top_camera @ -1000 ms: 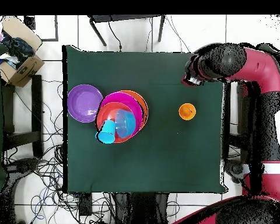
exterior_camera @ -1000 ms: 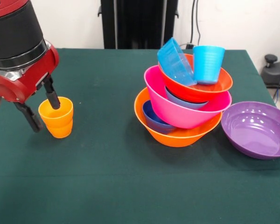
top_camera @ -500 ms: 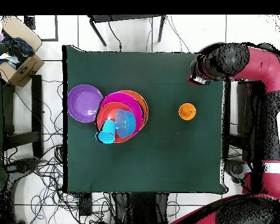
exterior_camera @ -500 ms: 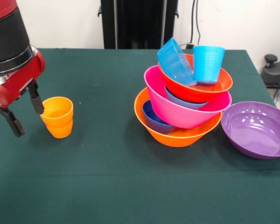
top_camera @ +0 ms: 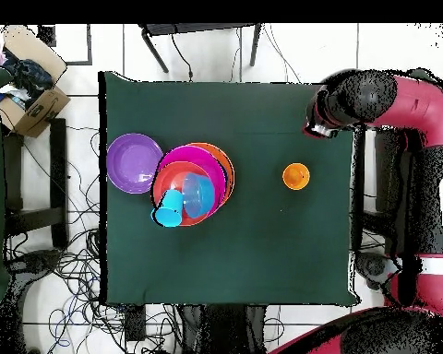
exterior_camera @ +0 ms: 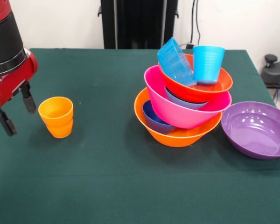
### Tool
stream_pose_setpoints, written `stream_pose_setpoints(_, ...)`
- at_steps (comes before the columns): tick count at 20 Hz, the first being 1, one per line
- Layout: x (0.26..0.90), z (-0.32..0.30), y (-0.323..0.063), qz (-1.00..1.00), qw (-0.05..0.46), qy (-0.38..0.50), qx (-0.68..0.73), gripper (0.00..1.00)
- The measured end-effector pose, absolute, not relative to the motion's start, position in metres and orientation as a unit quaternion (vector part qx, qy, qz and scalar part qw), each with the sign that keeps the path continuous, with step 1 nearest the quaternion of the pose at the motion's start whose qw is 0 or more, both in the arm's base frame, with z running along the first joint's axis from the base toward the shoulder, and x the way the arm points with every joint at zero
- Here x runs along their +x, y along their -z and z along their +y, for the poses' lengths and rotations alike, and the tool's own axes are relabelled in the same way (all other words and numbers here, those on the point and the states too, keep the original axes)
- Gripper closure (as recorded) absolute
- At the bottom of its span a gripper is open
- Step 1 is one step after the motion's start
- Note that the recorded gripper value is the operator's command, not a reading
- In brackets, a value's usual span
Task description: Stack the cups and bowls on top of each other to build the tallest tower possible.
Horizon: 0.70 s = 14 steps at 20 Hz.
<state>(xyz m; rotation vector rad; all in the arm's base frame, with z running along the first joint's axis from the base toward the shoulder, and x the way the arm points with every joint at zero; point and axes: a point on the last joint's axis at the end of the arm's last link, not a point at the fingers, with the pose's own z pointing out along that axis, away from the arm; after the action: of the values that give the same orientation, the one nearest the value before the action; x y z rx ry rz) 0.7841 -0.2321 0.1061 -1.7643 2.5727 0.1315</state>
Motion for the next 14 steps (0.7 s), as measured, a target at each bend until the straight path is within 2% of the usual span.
stream_pose_setpoints(14,0.7786,-0.2305,-0.0994,0.822,-0.001,-0.053,-0.567,0.00)
